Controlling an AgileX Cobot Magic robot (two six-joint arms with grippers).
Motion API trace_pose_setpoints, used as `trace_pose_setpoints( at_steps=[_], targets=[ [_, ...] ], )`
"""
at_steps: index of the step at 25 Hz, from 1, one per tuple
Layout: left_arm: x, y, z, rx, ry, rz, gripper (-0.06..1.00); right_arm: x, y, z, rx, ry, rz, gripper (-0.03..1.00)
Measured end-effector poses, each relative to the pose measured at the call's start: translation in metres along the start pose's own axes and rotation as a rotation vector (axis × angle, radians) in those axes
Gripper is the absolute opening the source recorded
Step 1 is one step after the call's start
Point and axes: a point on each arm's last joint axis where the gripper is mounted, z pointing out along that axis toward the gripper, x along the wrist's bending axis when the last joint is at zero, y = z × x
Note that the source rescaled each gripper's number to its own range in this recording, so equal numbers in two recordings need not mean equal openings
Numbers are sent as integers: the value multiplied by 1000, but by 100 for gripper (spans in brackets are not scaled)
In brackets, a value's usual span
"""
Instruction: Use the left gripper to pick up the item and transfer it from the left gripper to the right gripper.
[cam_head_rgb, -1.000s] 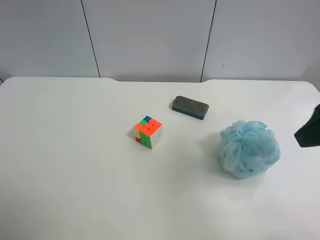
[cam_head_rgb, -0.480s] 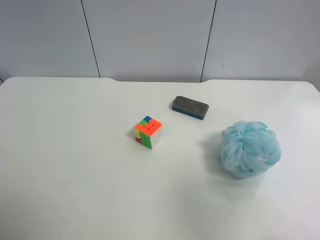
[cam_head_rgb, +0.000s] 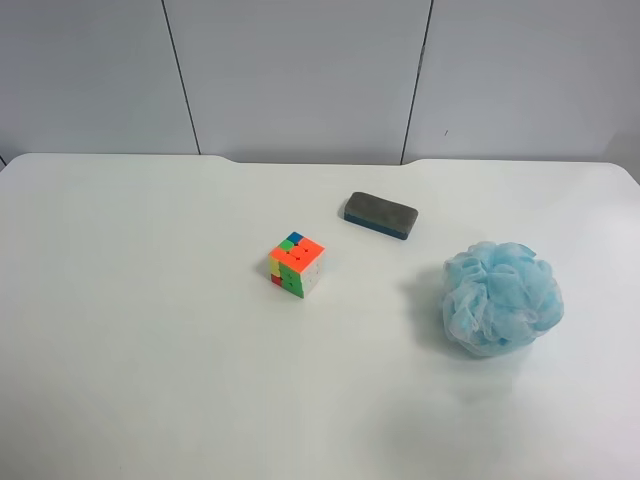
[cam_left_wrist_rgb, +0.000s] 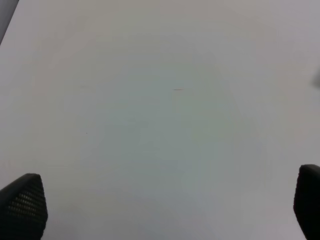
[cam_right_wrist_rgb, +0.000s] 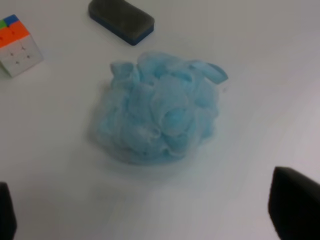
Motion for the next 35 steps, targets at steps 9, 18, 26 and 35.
trace_pose_setpoints(
  at_steps=[9, 18, 26, 35],
  targets=[
    [0, 0, 0, 0, 0, 0, 100, 0, 1, 0, -13, -4, -1, 100],
    [0, 0, 0, 0, 0, 1, 100, 0, 1, 1, -14, -79, 42, 100],
    [0, 0, 0, 0, 0, 1, 100, 1, -1, -2, -51, -232, 120, 100],
    [0, 0, 0, 0, 0, 1, 100, 1, -1, -2, -51, -234, 123, 100]
  ],
)
